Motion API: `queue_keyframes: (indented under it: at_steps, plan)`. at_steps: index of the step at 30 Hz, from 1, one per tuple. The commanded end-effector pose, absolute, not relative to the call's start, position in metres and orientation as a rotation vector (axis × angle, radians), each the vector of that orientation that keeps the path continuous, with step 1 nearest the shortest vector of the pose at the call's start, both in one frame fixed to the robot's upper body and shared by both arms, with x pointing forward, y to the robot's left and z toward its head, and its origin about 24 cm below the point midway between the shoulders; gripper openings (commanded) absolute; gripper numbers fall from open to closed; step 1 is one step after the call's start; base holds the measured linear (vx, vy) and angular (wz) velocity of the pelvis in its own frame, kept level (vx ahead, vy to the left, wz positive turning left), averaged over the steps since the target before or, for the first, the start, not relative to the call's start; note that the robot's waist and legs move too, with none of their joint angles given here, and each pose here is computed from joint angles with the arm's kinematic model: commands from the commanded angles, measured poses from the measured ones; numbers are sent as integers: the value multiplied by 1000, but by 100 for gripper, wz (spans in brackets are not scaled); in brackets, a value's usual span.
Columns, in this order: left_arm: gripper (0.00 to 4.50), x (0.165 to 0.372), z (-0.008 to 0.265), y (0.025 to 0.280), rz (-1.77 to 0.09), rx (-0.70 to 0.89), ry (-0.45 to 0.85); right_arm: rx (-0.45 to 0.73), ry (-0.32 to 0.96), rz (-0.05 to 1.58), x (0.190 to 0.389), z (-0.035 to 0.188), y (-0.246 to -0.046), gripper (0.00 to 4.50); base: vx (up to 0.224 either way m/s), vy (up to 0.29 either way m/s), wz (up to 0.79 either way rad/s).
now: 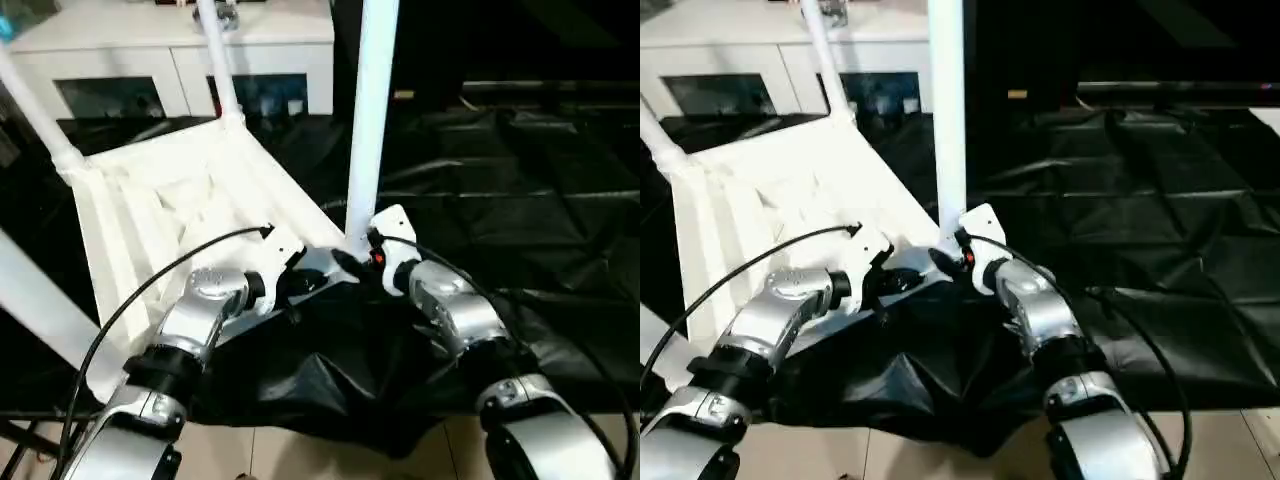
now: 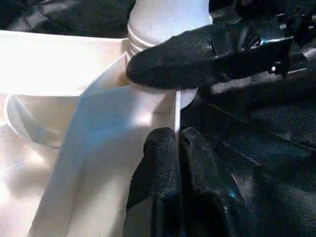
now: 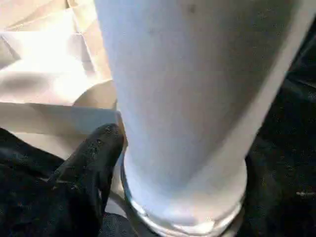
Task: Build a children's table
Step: Rotate leg to tighten
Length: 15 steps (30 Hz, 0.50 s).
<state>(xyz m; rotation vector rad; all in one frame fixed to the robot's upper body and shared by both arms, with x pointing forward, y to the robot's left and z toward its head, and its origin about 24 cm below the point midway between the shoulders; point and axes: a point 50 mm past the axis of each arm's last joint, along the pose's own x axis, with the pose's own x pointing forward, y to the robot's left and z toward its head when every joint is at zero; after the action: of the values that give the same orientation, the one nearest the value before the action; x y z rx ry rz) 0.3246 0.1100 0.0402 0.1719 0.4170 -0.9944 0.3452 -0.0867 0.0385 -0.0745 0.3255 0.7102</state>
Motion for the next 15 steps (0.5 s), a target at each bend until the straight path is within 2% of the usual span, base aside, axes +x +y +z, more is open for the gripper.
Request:
queue_keyframes:
  at_steps: [1,7,10,15]
  plan:
    - [0,317,48,81,-1148,160,359,-15,368,974,327,33,-47,389,0,0,0]
    - [0,307,47,103,-1276,182,376,-55,332,1197,322,47,-66,400,0,0,0]
    - [0,303,48,118,-1348,210,398,-65,366,1350,314,52,-85,400,0,0,0]
    - [0,300,51,129,-1415,222,423,-48,430,1464,306,53,-100,400,0,0,0]
